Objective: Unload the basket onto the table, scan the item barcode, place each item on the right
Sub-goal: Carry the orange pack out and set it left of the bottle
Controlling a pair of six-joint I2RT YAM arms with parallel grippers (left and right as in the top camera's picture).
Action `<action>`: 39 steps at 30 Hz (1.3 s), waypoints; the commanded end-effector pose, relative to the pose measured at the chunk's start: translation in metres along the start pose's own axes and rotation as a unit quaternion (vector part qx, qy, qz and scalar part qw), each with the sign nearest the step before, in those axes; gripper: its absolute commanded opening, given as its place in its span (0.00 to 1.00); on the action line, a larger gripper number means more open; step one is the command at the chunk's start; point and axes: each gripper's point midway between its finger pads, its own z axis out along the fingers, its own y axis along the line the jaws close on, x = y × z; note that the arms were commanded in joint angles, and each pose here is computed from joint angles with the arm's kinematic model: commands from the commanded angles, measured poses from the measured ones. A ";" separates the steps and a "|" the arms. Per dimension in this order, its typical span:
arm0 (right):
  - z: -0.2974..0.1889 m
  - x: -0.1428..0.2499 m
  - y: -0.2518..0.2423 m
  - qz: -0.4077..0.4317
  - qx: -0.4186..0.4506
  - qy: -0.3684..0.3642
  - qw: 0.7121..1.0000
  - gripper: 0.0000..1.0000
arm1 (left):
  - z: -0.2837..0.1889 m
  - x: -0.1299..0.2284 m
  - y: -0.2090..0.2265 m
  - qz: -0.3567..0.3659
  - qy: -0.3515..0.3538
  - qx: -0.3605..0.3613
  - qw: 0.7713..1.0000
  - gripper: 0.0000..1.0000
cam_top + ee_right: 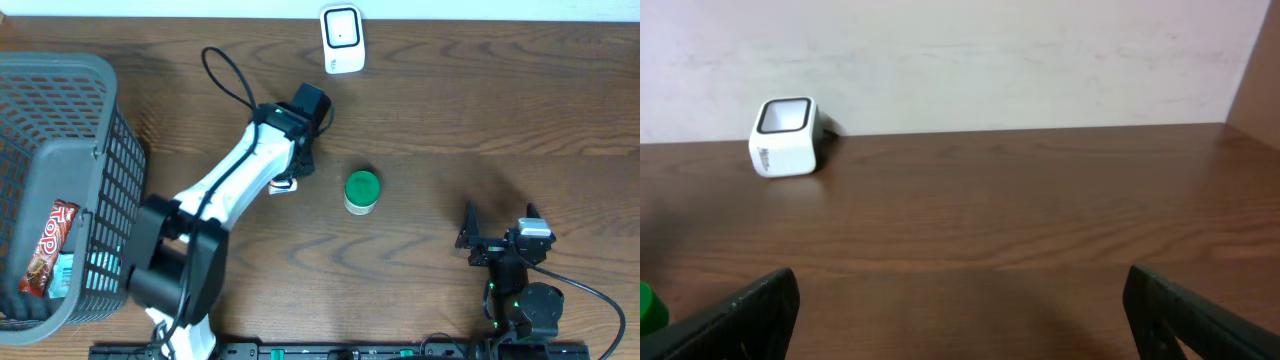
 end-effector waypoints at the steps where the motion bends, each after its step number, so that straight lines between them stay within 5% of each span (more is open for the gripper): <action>1: 0.000 0.000 0.000 0.007 -0.001 0.000 1.000 0.99 | 0.017 0.007 -0.008 -0.002 0.016 0.001 1.000 0.53; 8: 0.000 0.000 0.000 0.007 -0.001 0.000 1.000 0.99 | 0.039 0.013 -0.027 -0.012 0.038 0.029 0.999 0.53; 13: 0.000 0.000 0.000 0.007 -0.001 0.000 1.000 0.99 | 0.047 0.021 -0.023 -0.136 0.052 0.011 0.989 0.53; 16: 0.000 0.000 0.000 0.007 -0.001 0.000 1.000 0.99 | 0.047 0.034 -0.014 -0.284 0.070 -0.022 0.956 0.53; 19: 0.000 0.000 0.000 0.007 -0.001 0.000 1.000 0.99 | 0.044 0.052 -0.008 -0.439 0.084 -0.064 0.892 0.53; 23: 0.000 0.000 0.000 0.007 -0.001 0.000 1.000 0.99 | 0.041 0.059 -0.016 -0.535 0.075 -0.070 0.839 0.62; 34: 0.000 0.000 0.000 0.007 -0.001 0.000 1.000 0.99 | 0.015 0.033 -0.014 -0.513 0.032 -0.028 0.857 0.71; 39: 0.000 0.000 0.000 0.007 -0.001 0.000 1.000 0.99 | -0.045 -0.024 -0.006 -0.389 -0.035 0.079 0.917 0.72</action>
